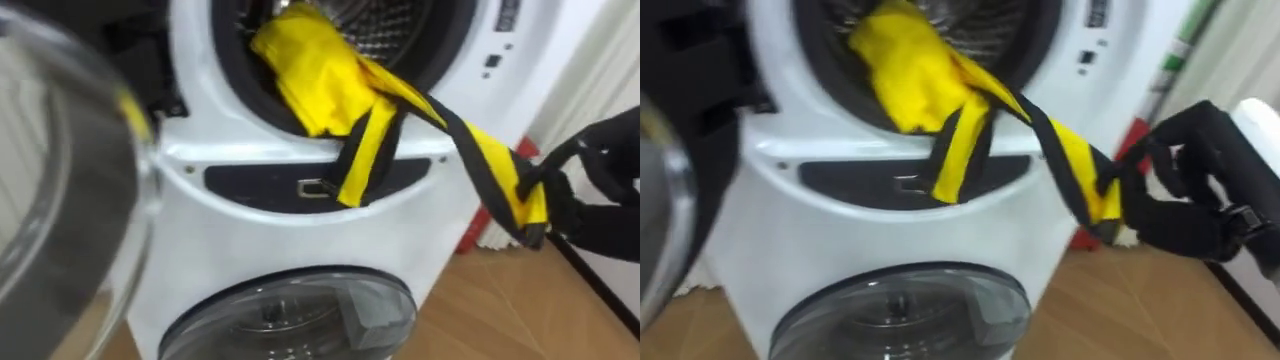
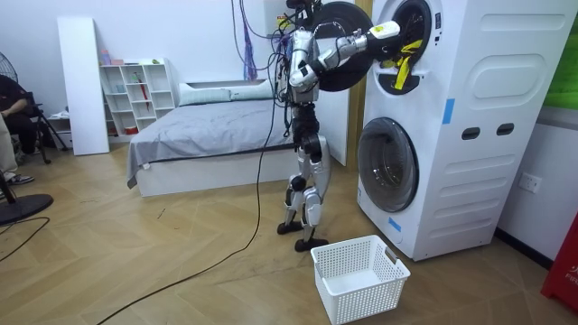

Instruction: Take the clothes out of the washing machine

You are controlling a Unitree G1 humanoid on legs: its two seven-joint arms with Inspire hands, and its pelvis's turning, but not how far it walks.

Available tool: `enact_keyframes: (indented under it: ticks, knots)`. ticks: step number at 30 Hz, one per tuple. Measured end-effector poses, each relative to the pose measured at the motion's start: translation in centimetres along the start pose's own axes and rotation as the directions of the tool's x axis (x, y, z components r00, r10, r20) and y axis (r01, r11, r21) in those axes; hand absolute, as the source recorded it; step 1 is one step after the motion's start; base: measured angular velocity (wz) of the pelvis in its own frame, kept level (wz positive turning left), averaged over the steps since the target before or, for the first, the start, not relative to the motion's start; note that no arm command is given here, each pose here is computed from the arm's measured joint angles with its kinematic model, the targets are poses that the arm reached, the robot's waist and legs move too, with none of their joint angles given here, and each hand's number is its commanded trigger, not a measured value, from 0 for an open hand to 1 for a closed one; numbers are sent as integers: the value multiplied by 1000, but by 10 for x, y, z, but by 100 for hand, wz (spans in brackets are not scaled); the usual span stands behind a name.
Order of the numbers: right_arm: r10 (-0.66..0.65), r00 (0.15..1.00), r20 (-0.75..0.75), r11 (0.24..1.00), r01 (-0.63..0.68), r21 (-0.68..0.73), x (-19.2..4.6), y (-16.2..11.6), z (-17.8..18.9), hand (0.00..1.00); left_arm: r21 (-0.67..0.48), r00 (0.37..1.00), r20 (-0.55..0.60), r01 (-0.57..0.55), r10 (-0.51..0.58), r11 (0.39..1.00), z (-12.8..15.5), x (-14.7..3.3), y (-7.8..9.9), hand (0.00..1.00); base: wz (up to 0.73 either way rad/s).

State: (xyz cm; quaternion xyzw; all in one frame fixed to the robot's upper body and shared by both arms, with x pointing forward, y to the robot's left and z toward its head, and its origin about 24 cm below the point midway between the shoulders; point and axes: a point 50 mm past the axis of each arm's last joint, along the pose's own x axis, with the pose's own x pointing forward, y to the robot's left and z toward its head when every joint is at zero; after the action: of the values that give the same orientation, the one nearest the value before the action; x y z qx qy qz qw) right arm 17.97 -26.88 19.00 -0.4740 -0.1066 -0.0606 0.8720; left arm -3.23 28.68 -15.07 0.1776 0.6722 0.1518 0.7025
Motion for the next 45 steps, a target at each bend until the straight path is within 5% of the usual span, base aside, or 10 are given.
enact_keyframes:
  ticks: [17, 28, 45]
  knots:
    - [-140, 978, -153, 985, 123, -119, -21, -21, -27, 100, -1, 1000, 10, -24, 24, 1000, 4, 1, 4, 0, -31]
    - [-243, 865, -439, 969, 196, -150, -52, -36, -85, 100, -3, 999, 14, -44, 44, 999, 7, 1, 10, 0, -17]
    - [-316, 842, -436, 949, 285, -136, -44, -41, -87, 100, -31, 997, -11, -77, 77, 997, 2, 1, 22, 0, 0]
